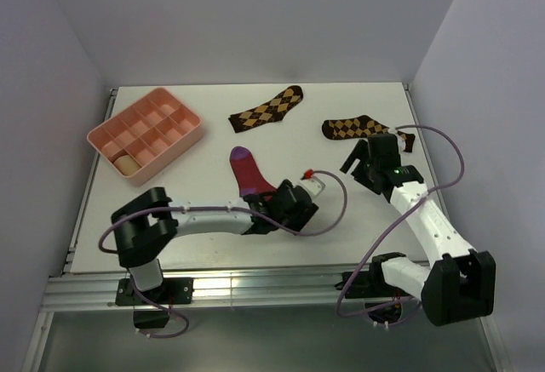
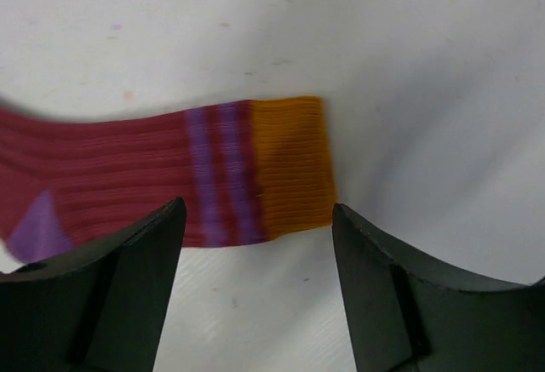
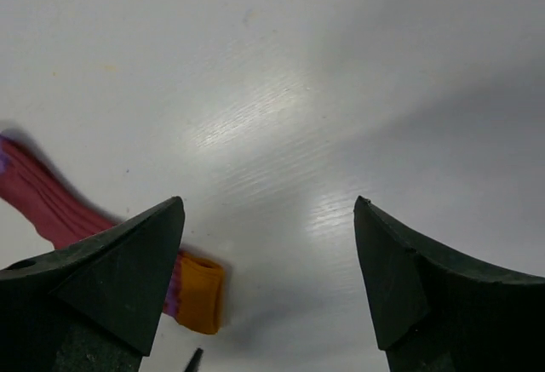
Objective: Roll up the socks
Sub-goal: Move the sock to the center of the board.
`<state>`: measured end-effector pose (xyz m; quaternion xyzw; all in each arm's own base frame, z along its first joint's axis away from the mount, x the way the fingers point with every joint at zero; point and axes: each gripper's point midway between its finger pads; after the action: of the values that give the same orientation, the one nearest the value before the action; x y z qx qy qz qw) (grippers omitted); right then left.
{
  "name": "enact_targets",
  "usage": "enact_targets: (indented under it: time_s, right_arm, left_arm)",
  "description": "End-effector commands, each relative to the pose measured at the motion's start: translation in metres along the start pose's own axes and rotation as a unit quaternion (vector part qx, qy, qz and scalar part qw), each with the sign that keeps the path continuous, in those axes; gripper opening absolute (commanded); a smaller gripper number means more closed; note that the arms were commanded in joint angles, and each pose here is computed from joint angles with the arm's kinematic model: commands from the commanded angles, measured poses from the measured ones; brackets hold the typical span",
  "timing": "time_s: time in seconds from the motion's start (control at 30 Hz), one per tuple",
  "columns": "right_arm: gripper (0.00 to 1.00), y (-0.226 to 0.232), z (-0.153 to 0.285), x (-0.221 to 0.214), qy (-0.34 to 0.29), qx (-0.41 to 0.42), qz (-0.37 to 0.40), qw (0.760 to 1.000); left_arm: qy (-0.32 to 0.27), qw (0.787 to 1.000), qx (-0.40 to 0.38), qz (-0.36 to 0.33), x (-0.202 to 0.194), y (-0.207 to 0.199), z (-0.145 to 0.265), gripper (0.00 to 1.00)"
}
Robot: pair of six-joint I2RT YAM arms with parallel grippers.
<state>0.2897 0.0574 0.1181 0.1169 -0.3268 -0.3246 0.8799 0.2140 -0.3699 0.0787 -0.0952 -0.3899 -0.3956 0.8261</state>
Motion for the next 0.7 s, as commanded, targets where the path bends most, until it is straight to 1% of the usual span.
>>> enact_targets:
  time_s: [0.0,0.07,0.2,0.37,0.57,0.6,0.67]
  right_arm:
    - [0.88,-0.011,0.008,0.012,-0.020,0.011,-0.030,0.999]
    - [0.88,-0.022,0.010,0.014,-0.020,0.002,-0.040,0.999]
    - [0.88,-0.033,0.012,0.010,-0.017,0.000,-0.051,0.999]
    - [0.86,-0.037,0.013,0.007,-0.015,0.007,-0.059,0.998]
    - [0.84,-0.029,0.011,-0.003,0.008,0.036,-0.062,0.997]
    - [0.84,-0.028,0.010,-0.005,0.011,0.039,-0.063,0.997]
    - [0.83,-0.025,0.009,-0.006,0.015,0.047,-0.064,0.997]
  left_arm:
    - [-0.037,0.998,0.027,-0.045,0.025,-0.025,-0.009,0.73]
    - [-0.021,0.998,0.025,-0.063,0.013,-0.040,-0.019,0.70]
    - [-0.002,0.997,0.025,-0.074,-0.001,-0.050,-0.029,0.63]
    - [0.020,0.995,0.046,-0.089,-0.020,-0.049,-0.036,0.59]
    - [0.049,0.991,0.077,-0.101,-0.038,-0.041,-0.042,0.55]
    - [0.052,0.990,0.080,-0.102,-0.040,-0.040,-0.043,0.53]
    - [0.063,0.989,0.085,-0.104,-0.048,-0.038,-0.045,0.40]
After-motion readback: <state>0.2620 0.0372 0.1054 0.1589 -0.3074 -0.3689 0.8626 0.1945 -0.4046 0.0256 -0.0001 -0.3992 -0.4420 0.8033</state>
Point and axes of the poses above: each gripper's point midway between its finger pads, its own z axis back along the fingers, its own y axis along the line the jaws close on, x = y × z, and after that the axes turned 8 degrees about -z, right-handed
